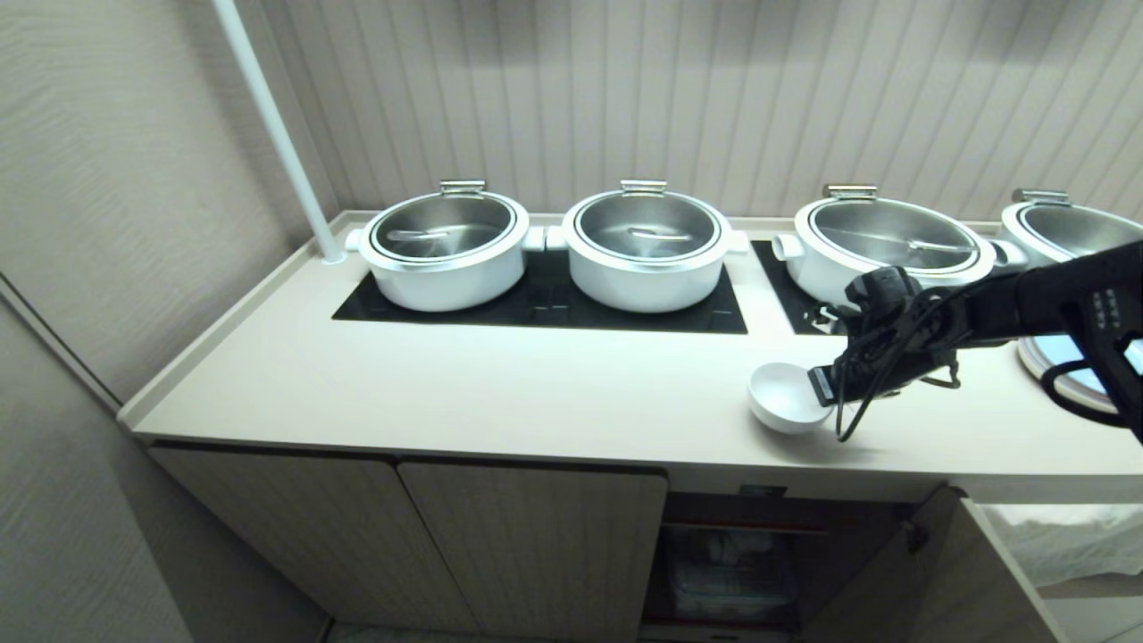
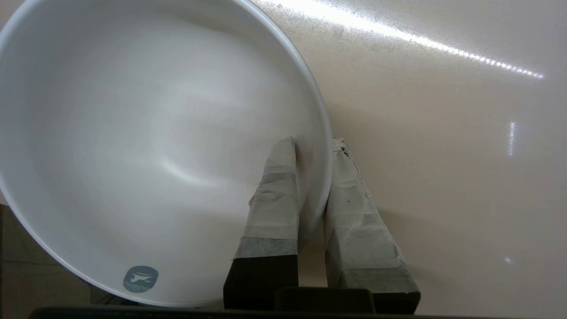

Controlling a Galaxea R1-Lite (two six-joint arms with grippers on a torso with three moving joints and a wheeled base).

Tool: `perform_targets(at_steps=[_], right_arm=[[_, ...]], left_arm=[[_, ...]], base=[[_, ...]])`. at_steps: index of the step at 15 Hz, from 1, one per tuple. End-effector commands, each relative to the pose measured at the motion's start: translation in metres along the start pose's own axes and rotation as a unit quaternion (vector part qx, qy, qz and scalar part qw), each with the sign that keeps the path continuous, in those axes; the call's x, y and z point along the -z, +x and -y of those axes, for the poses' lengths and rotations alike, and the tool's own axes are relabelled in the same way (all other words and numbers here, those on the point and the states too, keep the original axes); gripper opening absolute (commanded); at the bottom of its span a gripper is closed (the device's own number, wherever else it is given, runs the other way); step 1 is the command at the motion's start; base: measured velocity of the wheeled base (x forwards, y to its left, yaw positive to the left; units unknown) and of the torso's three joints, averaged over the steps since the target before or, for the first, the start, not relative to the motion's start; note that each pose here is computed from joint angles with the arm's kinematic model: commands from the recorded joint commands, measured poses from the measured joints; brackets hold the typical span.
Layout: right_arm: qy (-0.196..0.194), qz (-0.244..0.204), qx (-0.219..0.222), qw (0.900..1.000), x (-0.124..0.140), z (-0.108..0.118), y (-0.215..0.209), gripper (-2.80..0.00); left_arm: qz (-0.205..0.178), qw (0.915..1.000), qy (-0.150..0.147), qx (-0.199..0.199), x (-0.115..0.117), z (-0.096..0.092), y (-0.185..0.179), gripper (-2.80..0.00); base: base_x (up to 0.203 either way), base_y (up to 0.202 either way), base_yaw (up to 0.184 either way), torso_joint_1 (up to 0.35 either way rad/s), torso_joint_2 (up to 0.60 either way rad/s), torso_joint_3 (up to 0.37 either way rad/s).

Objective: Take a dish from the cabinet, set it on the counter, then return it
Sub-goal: Pick up the bowl from the table

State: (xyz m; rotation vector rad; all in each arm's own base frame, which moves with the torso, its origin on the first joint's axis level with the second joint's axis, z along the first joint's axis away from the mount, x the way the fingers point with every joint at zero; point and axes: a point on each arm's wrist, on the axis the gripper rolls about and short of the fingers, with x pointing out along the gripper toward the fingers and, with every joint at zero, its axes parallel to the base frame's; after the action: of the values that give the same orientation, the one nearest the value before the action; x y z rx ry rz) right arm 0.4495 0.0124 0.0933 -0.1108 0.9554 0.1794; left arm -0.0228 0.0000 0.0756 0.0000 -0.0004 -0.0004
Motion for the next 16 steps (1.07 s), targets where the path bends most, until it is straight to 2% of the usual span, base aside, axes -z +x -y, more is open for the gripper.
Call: perform_targets(at_steps=[1, 5, 8, 16], right_arm=[[-0.001, -0.004, -0.001, 1.0, 0.001, 0.0, 0.001, -2.8], [0.004, -0.007, -0.001, 1.0, 0.003, 0.0, -0.001, -2.8], [0.037, -0.005, 0.0, 0.999, 0.002, 0.0, -0.005, -2.8], [0.072, -0.015, 0.0, 0.997, 0.009, -0.001, -0.012, -2.8]], left_arm=[[0.0, 1.0, 0.0, 0.001, 0.0, 0.0, 0.0, -2.8], [0.0, 1.0, 0.0, 0.0, 0.0, 0.0, 0.0, -2.8], [0.0, 1.0, 0.0, 0.0, 0.0, 0.0, 0.0, -2.8], [0.0, 1.0, 0.0, 0.0, 0.0, 0.0, 0.0, -2.8]], base=[[0.0, 0.0, 0.0, 0.0, 0.0, 0.0], [0.0, 0.0, 0.0, 0.0, 0.0, 0.0], [0.0, 0.0, 0.0, 0.0, 0.0, 0.0], [0.0, 0.0, 0.0, 0.0, 0.0, 0.0]])
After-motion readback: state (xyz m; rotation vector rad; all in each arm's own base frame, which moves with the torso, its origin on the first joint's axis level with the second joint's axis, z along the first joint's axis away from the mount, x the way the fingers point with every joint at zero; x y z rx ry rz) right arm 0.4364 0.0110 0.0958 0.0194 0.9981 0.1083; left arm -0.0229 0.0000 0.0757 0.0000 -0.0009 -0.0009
